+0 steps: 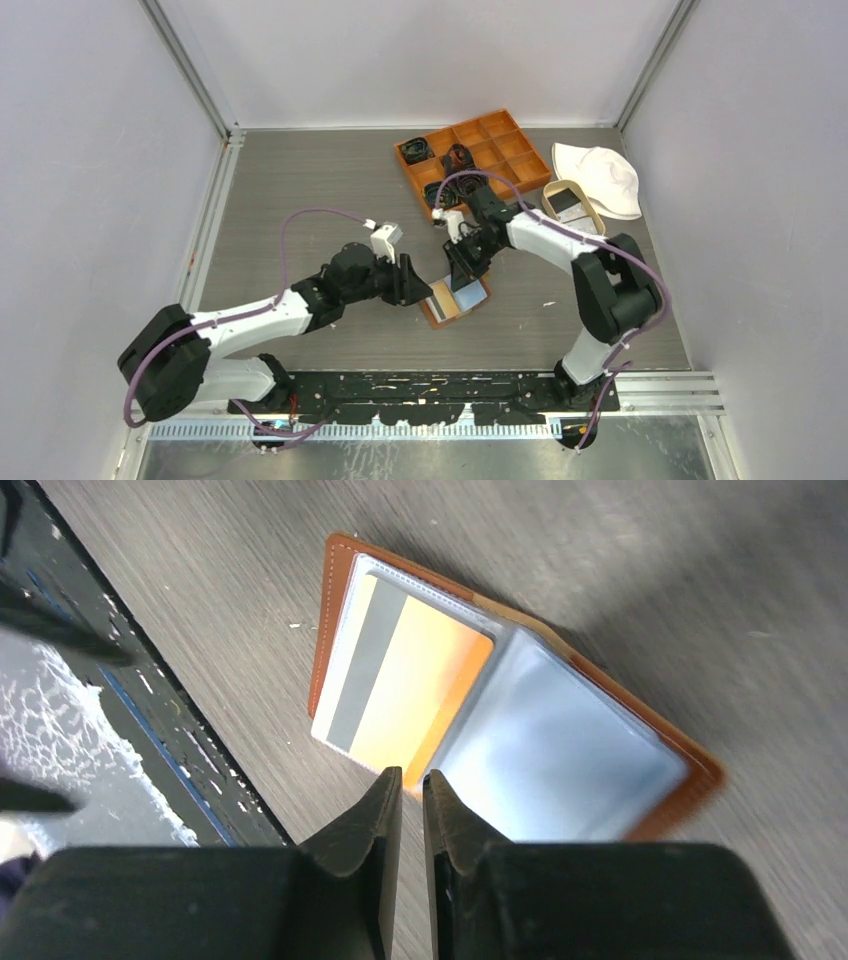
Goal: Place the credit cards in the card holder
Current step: Turn over the card slot in the card holder.
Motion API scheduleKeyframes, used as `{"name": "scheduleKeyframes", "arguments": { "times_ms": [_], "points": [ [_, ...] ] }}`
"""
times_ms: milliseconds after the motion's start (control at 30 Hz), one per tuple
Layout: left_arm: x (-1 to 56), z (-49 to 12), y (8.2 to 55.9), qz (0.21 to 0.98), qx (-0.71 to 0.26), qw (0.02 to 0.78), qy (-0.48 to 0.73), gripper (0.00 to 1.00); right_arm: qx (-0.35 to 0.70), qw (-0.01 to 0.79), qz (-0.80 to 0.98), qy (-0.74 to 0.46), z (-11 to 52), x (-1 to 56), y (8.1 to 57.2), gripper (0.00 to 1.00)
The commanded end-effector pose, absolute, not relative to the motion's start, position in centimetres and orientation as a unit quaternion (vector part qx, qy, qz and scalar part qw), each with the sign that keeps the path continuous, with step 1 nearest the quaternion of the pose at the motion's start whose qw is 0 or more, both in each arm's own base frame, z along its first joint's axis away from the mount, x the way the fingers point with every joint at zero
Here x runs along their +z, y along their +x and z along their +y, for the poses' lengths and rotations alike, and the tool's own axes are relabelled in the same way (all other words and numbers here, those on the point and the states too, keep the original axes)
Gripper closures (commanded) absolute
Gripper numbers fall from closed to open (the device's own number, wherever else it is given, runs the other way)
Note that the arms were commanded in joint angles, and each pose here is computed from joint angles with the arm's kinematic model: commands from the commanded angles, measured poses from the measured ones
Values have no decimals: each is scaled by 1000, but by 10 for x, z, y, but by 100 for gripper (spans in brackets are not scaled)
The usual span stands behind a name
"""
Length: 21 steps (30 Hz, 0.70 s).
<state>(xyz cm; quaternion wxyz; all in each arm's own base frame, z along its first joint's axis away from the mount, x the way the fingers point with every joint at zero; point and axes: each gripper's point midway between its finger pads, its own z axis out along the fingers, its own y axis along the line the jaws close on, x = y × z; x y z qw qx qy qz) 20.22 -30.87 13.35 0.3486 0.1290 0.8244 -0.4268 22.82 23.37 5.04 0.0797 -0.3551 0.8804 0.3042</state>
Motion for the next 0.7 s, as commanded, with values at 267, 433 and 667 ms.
{"name": "scheduleKeyframes", "arguments": {
  "times_ms": [267, 433, 667],
  "points": [
    [245, -293, 214, 780, -422, 431, 166, 35, 191, 456, 825, -275, 117, 221, 310, 27],
    [291, -264, 200, 776, -388, 442, 229, 8, 141, 476, 849, -182, 63, 228, 339, 1],
    [258, -213, 225, 811, -192, 467, 296, 10, 105, 392, 910, -82, 5, 192, 388, 4]
  ]
}}
